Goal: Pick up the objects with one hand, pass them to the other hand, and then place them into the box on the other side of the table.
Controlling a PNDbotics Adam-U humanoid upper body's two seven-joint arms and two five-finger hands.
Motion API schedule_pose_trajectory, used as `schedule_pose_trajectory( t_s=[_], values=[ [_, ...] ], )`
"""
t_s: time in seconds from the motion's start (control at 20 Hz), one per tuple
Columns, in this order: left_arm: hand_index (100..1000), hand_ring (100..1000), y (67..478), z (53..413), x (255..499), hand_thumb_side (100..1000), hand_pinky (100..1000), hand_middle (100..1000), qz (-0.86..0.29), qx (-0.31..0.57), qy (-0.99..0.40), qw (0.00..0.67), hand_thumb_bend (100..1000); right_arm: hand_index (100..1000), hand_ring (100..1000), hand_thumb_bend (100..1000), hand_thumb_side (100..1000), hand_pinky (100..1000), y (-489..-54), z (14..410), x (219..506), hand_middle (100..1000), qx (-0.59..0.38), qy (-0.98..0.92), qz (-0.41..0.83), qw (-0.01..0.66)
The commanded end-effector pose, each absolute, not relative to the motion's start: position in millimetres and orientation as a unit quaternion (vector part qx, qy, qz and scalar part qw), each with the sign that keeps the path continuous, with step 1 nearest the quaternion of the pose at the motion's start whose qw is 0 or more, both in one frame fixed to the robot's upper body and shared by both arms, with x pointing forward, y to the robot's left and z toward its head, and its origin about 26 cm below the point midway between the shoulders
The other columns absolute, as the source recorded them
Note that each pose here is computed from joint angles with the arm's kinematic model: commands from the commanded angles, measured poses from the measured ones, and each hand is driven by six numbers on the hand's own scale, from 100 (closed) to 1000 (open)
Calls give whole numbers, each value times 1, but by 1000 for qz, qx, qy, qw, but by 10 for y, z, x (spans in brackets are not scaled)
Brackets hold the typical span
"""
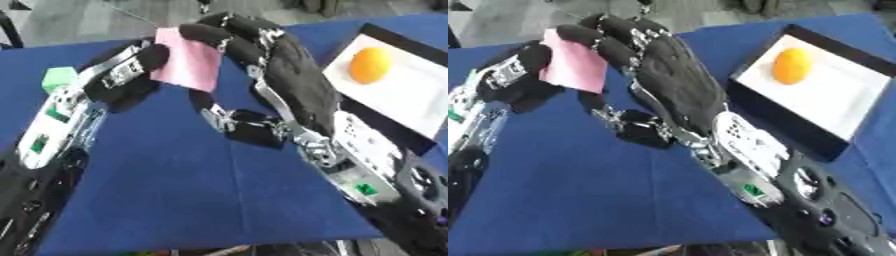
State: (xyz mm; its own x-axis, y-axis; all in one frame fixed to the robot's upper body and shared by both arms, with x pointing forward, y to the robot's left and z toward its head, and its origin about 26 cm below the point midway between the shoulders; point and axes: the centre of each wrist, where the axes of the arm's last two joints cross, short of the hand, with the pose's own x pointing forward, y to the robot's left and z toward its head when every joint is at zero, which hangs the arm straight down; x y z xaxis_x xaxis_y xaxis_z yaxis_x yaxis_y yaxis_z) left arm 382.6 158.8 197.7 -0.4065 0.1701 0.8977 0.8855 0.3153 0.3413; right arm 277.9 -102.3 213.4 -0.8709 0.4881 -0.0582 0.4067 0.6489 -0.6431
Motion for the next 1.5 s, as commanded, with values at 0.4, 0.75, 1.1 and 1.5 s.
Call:
schedule_pose_trajectory(
  t_s=[0.4, 0.75, 1.1, 1.5],
  values=[
    [653, 583, 1610, 2052, 3801, 765, 742, 582, -483, -376, -702, 364, 100, 440, 509, 100, 100, 624, -1092, 2268, 2791, 432, -244, -931, 269, 40],
    [605, 563, 1595, 2047, 3806, 710, 736, 541, -487, -388, -696, 356, 100, 447, 514, 100, 100, 630, -1092, 2276, 2792, 438, -236, -931, 275, 35],
    [580, 549, 1606, 2054, 3813, 647, 727, 521, -477, -385, -702, 362, 100, 468, 527, 100, 100, 643, -1083, 2270, 2788, 453, -226, -926, 302, 30],
    [549, 529, 1624, 2046, 3820, 592, 716, 499, -461, -374, -711, 377, 100, 533, 555, 100, 100, 669, -1081, 2279, 2787, 487, -207, -915, 346, 6]
  ],
)
